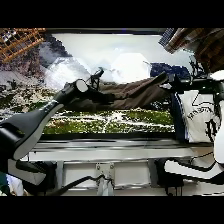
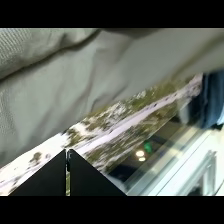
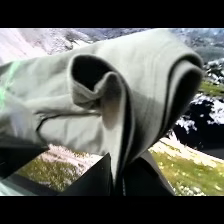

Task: Fold the clothes and pants, and hang the long-sleeved shirts on hangers.

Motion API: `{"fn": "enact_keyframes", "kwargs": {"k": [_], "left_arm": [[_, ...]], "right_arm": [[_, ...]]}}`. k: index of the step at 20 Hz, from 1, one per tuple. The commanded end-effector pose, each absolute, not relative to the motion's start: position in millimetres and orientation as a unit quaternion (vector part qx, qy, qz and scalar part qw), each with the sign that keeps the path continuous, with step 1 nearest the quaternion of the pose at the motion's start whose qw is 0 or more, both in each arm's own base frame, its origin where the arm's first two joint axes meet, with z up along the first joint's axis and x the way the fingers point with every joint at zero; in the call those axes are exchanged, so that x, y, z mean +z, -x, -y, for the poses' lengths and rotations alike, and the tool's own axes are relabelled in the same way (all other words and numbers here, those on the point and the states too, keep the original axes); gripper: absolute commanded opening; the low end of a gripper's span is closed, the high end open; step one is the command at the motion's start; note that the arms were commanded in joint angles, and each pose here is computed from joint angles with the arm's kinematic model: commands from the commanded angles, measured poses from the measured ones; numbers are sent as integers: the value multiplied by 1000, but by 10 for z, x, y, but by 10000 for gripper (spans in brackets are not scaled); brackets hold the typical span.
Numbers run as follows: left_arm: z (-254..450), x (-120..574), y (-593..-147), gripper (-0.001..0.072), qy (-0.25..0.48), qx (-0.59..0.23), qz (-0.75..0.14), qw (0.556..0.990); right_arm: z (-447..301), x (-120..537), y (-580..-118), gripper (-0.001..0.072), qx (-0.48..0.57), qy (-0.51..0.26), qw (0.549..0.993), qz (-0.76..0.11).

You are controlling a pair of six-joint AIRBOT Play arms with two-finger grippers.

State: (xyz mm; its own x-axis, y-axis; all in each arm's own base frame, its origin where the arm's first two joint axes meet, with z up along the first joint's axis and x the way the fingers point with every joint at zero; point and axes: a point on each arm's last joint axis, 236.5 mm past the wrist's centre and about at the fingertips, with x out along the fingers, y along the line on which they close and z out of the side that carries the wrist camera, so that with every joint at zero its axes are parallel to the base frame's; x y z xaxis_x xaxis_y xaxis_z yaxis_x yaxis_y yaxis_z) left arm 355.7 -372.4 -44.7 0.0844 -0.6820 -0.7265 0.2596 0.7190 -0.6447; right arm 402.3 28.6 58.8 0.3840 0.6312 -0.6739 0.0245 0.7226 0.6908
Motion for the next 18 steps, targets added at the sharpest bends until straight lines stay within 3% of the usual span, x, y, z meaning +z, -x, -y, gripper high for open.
{"fn": "enact_keyframes", "kwargs": {"k": [1,4,8,18], "left_arm": [[4169,-605,-3418,6,224,-331,-604,690],[4400,-789,-3318,6,230,-337,-637,654],[4537,-947,-3417,6,238,-330,-651,641],[4620,-647,-3731,7,245,-354,-607,668]], "right_arm": [[-254,713,-3972,25,189,-316,775,-513],[-246,786,-4005,25,187,-319,778,-509],[-237,935,-4048,25,181,-328,778,-504],[-61,1038,-4097,25,148,-301,795,-506]]}}
